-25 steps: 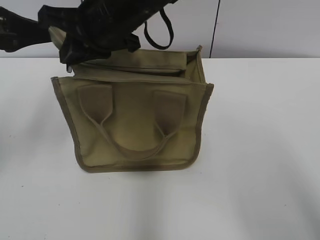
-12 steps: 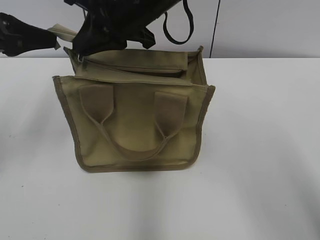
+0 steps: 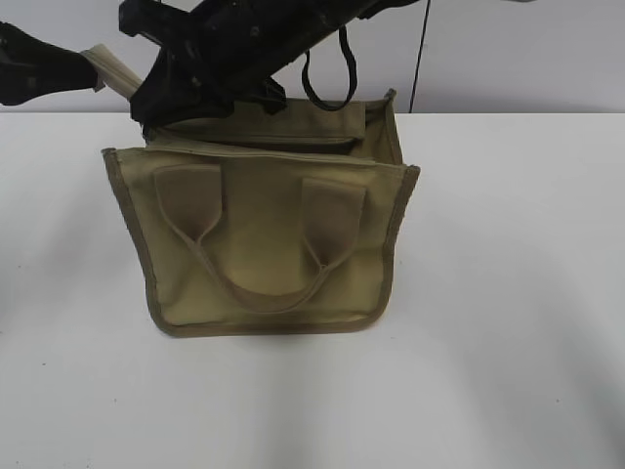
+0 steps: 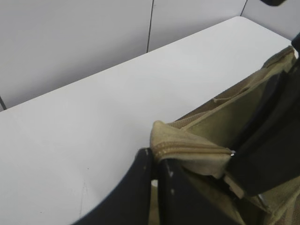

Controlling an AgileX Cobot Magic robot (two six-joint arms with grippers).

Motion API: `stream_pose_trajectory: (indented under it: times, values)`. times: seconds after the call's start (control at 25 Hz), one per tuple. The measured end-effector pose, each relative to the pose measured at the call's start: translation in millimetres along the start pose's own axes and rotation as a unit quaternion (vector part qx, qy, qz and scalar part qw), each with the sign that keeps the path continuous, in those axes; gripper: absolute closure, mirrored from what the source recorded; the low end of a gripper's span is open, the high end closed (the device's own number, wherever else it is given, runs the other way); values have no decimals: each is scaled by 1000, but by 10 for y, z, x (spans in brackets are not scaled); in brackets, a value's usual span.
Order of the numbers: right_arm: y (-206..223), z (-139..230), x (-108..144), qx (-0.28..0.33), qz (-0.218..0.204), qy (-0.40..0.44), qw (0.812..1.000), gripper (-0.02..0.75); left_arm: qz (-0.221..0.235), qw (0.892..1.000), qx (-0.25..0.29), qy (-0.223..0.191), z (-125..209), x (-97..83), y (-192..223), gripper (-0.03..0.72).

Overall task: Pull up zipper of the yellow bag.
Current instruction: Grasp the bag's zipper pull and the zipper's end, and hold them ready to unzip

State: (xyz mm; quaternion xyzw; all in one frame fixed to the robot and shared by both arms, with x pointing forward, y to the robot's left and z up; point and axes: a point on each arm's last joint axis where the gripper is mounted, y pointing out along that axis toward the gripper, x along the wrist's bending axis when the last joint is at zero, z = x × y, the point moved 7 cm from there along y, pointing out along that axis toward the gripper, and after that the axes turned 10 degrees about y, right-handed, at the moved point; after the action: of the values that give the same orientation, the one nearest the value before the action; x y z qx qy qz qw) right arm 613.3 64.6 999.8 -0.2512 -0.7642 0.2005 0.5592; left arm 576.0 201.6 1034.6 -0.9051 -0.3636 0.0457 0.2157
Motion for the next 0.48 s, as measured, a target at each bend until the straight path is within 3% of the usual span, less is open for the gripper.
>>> stream_pose_trajectory:
  times: [0.48]
  values:
    - [-3,11,6,6,-5,-15,1000,662,2,1000,0,-9,2,-7,1,690]
